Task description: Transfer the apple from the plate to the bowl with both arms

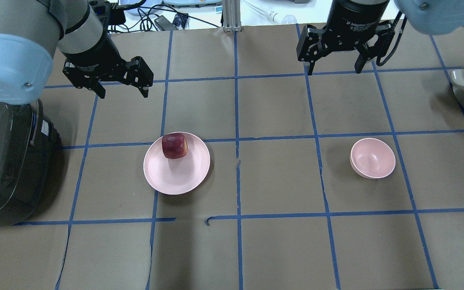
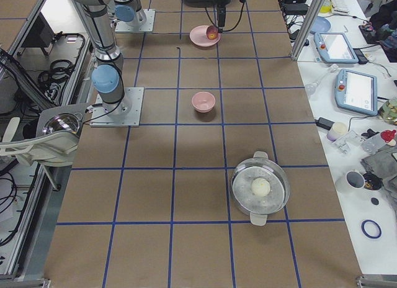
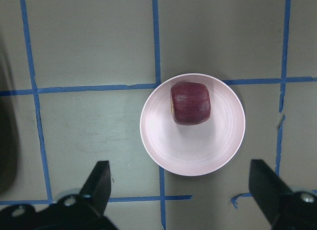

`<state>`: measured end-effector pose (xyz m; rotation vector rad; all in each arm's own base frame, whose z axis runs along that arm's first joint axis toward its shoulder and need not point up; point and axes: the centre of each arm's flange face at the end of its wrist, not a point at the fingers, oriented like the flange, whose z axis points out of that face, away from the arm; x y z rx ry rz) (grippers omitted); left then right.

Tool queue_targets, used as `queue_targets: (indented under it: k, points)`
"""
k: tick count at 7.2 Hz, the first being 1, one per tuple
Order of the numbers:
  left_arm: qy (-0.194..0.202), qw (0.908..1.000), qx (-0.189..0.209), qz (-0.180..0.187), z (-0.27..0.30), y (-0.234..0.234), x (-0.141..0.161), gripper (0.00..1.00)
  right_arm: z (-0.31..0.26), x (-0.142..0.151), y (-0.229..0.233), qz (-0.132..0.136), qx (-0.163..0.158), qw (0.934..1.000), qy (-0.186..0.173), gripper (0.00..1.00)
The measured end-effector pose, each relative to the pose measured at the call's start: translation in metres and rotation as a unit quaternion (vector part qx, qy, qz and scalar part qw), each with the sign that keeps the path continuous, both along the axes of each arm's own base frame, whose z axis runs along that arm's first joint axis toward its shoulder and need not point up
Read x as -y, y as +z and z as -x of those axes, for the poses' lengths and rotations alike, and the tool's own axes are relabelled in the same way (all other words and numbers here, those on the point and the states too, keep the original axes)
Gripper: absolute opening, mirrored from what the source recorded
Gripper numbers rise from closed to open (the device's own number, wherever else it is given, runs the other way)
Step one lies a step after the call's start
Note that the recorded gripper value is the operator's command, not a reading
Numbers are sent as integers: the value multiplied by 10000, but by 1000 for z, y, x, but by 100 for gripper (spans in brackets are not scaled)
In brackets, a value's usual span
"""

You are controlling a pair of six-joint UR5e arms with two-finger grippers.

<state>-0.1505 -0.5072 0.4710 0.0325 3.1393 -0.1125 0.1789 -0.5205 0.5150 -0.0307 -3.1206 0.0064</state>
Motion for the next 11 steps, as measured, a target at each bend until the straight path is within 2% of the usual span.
queue_targets:
  k: [11]
  points:
    - [8, 10000, -6, -13, 0, -2, 2, 100, 10, 4, -6, -56, 7, 10000, -13, 100]
